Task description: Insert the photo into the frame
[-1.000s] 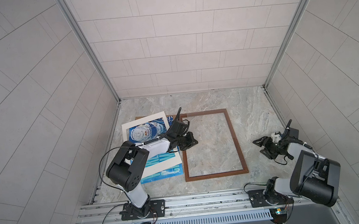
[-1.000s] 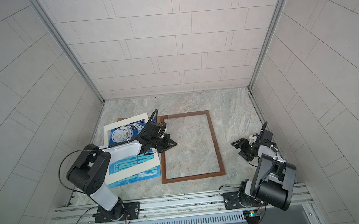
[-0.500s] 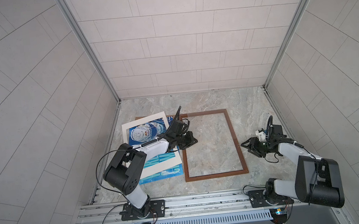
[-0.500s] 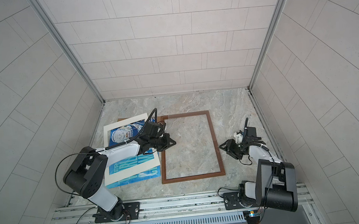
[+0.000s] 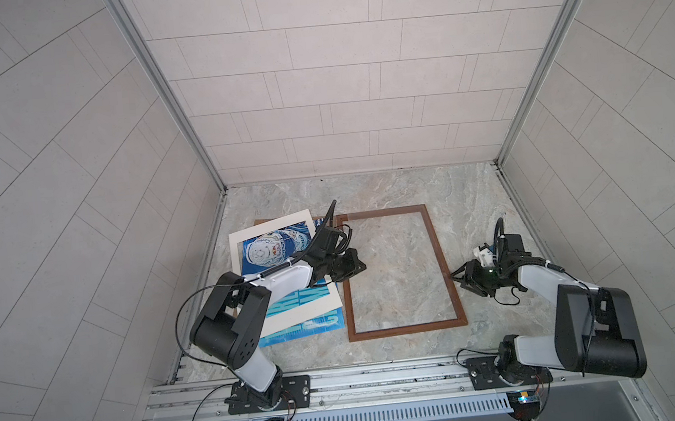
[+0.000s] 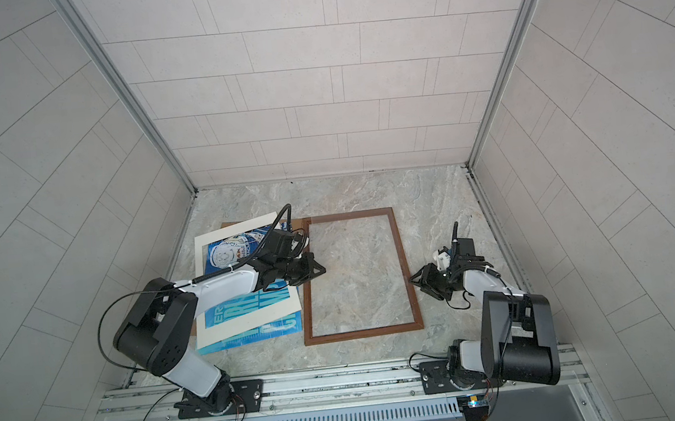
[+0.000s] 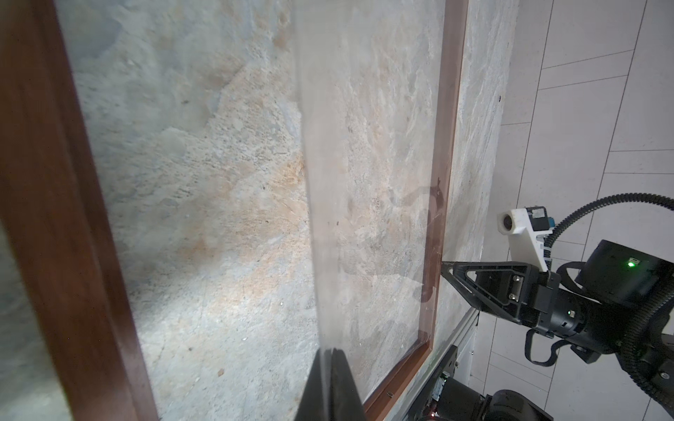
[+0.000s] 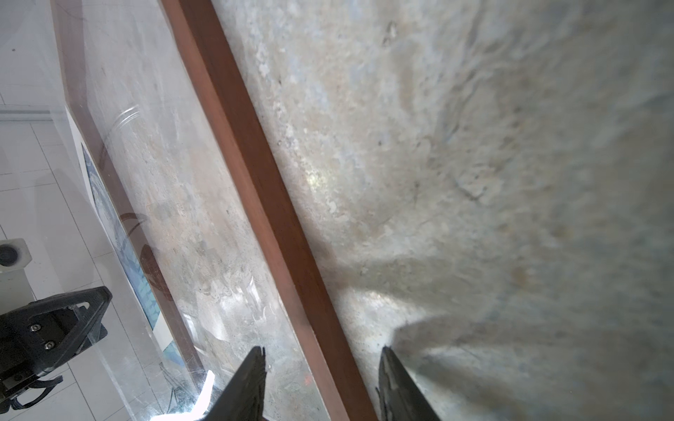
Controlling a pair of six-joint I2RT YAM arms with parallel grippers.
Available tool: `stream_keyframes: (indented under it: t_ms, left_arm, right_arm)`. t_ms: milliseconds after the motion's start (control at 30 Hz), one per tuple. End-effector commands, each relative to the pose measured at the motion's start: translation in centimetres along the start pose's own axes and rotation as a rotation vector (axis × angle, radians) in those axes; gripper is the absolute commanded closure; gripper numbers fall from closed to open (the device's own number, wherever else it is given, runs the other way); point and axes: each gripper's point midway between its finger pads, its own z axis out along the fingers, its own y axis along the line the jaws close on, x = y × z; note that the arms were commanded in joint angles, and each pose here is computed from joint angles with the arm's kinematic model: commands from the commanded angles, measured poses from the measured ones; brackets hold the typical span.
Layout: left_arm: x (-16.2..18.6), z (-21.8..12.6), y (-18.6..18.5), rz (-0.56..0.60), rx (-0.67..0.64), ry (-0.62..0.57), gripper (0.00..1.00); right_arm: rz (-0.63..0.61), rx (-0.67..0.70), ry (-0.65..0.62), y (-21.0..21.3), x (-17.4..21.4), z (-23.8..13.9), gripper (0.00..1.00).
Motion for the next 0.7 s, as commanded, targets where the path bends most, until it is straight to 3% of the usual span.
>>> stream_keyframes:
  t_ms: [0,667]
  left_arm:
    - [0.6,-0.3,0.1,0.024,0.012,0.017,1.00]
    - [1.5,-0.4,1.7,0.004,-0.011,0.006,1.00]
  right_arm:
    - [-0.025,0.002,-0.013,0.4,-0.7,-0.1,0.54]
    - [-0.024,0.003,-0.001,0.1,-0.8,0.7,0.54]
